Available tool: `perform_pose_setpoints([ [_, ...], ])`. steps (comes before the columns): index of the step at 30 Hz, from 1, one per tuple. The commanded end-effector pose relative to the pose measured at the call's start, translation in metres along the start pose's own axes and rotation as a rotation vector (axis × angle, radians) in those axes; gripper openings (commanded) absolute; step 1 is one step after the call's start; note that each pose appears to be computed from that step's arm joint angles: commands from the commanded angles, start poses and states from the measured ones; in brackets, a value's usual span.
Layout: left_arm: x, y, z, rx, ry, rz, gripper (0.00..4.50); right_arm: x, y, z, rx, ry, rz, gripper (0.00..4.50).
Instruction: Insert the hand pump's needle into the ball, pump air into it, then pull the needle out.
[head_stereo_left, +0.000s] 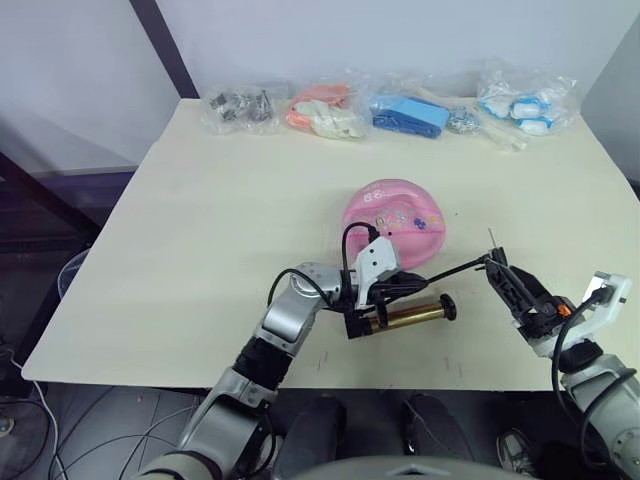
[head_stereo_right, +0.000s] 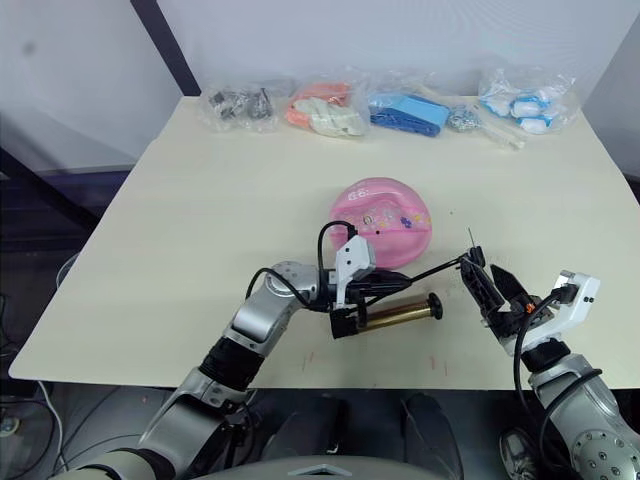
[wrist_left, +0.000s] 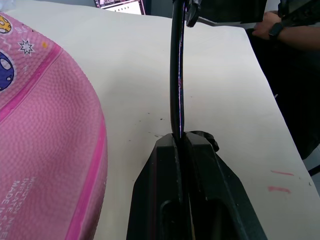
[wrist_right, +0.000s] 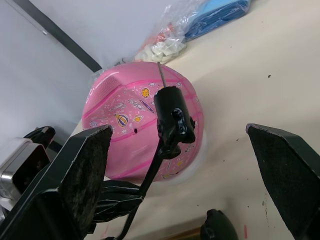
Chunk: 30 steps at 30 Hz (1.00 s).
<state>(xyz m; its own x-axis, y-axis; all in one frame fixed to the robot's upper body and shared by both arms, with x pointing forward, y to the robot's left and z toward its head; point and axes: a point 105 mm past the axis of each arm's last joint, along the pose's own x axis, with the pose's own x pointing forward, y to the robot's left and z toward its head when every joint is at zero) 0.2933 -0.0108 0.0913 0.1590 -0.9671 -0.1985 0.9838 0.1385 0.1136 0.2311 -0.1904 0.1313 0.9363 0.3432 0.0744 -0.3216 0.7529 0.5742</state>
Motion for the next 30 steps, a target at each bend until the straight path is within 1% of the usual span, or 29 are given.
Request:
perform_pose_setpoints([
  [1,0.0014,-0.0035,0.0087,0.039,-0.030,-0.033,0.07,0.0011,0.0121,0.0087,-0.023,-0.015,0.050,4.50],
  [7,0.0005,-0.0064,0.0046,0.049,-0.016,-0.059,0.07,0.0026,0.0151,0.0077,-0.018,0.015,0.076,4.50],
  [15,0.0010,-0.0064,0.0055,0.052,-0.022,-0.059,0.07,0.0010,0.0159,0.0037,-0.008,0.054,0.098,4.50],
  [24,0.0003,-0.0040,0.0033,0.039,-0.020,-0.044,0.07,-0.0003,0.0134,0.0035,0.006,0.053,0.091,4.50],
  [27,0.0001,-0.0050,0.0029,0.037,-0.020,-0.047,0.00,-0.0006,0.0129,0.0046,0.001,0.052,0.091,3.67],
  [29,0.0001,-0.0052,0.0027,0.036,-0.020,-0.047,0.00,-0.0011,0.0128,0.0046,0.002,0.053,0.091,2.86],
  [30,0.0000,-0.0054,0.0026,0.036,-0.020,-0.048,0.00,-0.0013,0.0127,0.0037,-0.001,0.059,0.092,2.36],
])
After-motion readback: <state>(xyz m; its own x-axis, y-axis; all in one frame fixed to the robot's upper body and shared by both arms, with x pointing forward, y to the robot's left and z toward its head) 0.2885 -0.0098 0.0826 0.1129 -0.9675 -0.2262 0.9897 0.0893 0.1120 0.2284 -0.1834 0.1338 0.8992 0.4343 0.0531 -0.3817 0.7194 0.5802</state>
